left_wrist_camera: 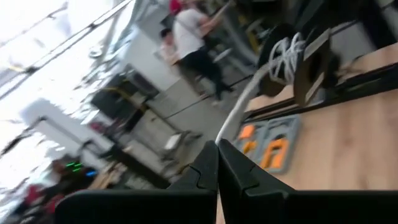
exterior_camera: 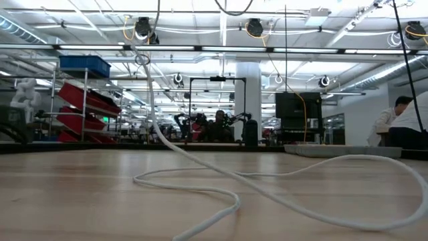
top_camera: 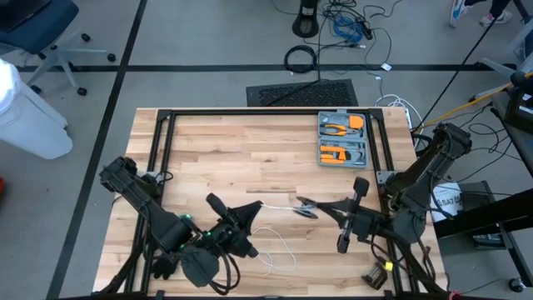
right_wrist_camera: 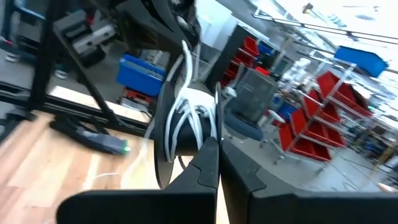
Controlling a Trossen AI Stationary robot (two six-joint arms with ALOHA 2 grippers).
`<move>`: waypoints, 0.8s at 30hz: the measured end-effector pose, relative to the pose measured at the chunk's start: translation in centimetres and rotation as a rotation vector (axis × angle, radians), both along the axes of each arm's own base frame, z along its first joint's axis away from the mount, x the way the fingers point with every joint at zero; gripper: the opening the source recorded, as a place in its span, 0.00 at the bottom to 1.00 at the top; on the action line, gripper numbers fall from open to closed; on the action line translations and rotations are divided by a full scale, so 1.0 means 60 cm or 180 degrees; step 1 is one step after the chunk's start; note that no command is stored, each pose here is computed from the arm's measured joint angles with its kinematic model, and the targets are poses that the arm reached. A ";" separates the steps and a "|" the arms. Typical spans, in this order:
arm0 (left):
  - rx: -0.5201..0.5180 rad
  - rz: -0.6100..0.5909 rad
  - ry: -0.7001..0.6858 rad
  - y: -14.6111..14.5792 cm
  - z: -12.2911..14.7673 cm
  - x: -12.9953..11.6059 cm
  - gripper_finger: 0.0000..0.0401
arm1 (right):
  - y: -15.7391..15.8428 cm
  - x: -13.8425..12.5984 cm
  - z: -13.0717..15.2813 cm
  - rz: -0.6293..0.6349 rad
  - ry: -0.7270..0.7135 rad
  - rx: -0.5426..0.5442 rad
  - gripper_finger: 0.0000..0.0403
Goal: Coil cords
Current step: Coil the white wire onto the spool
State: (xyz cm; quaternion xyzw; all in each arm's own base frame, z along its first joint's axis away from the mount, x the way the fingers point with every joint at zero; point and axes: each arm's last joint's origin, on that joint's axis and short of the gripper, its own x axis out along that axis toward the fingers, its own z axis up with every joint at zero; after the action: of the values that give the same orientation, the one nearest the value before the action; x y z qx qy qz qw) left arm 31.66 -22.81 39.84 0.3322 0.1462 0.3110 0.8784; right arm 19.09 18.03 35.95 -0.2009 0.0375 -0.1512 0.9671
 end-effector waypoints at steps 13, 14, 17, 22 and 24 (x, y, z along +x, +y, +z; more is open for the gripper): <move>-0.0202 -0.0411 0.0019 -0.004 -0.005 0.006 0.17 | -0.004 -0.007 0.010 0.0089 -0.0086 0.0146 0.00; -0.0228 -0.0426 0.0011 -0.005 -0.005 0.005 0.20 | -0.004 -0.010 0.012 0.0103 -0.0099 0.0164 0.00; -0.0282 -0.0446 -0.0003 -0.007 -0.008 0.004 0.26 | -0.003 -0.017 0.015 0.0156 -0.0125 0.0214 0.00; -0.0355 -0.0480 -0.0042 -0.010 -0.008 0.003 0.32 | -0.002 -0.027 0.021 0.0223 -0.0171 0.0308 0.00; -0.0378 -0.0511 -0.0044 -0.010 -0.008 0.003 0.34 | -0.002 -0.029 0.022 0.0232 -0.0175 0.0314 0.00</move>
State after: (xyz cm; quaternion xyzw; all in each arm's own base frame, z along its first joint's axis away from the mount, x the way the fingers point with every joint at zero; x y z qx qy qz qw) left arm 31.86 -23.41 39.34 0.2880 0.1313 0.2327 0.9196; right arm 17.36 17.88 37.29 -0.1501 0.0109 -0.1193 0.9814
